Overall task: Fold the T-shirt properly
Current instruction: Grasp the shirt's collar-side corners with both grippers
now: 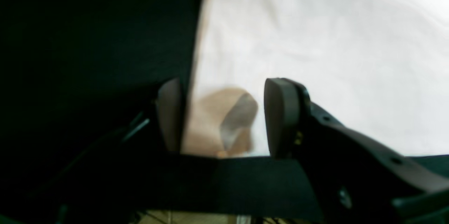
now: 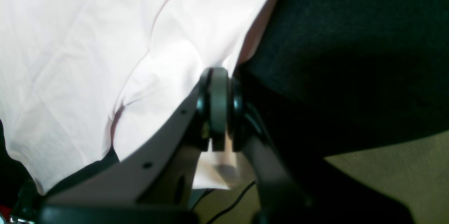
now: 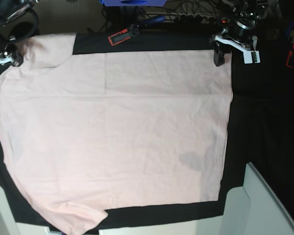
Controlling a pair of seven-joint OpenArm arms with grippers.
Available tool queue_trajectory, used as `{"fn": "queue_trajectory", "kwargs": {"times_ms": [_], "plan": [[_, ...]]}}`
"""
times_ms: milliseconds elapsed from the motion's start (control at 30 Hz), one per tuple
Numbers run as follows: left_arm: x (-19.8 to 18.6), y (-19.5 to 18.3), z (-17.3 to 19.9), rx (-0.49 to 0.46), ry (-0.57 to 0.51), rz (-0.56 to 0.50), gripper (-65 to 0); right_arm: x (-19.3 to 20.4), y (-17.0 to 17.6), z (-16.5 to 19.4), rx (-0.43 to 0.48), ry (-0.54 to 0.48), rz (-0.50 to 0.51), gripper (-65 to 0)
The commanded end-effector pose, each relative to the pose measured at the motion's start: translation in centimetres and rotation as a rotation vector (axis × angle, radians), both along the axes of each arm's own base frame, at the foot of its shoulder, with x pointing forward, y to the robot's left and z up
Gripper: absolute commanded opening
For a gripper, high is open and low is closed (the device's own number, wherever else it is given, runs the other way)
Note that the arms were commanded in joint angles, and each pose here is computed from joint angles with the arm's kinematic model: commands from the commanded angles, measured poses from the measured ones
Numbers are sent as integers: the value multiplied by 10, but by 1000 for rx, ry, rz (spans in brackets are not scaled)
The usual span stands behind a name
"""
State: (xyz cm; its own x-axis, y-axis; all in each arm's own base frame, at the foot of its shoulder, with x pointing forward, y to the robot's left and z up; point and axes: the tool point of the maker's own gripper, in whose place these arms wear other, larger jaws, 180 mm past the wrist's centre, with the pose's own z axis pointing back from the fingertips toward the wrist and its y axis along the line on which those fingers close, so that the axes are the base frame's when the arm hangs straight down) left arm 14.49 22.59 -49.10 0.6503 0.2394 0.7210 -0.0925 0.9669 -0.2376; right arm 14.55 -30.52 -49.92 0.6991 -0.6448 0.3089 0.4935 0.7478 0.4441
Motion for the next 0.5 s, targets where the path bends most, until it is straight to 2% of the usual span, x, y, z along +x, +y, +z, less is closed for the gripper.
{"fn": "queue_trajectory", "kwargs": {"times_ms": [0, 133, 200, 300, 367, 467], "plan": [[-16, -13, -11, -28, 79, -45, -294, 4, -7, 6, -20, -13, 7, -647], [-16, -13, -11, -28, 79, -45, -304, 4, -8, 6, -22, -16, 6, -647], [-16, -13, -11, -28, 79, -45, -376, 4, -8, 6, -22, -16, 6, -647], [-16, -11, -11, -24, 76, -39, -559, 4, -8, 6, -21, -14, 6, -647], [-16, -10, -11, -23, 77, -37, -638, 3, -8, 6, -21, -13, 6, -647], [-16, -9, -11, -21, 78, -36, -650, 3, -7, 5, -20, -12, 7, -647]]}}
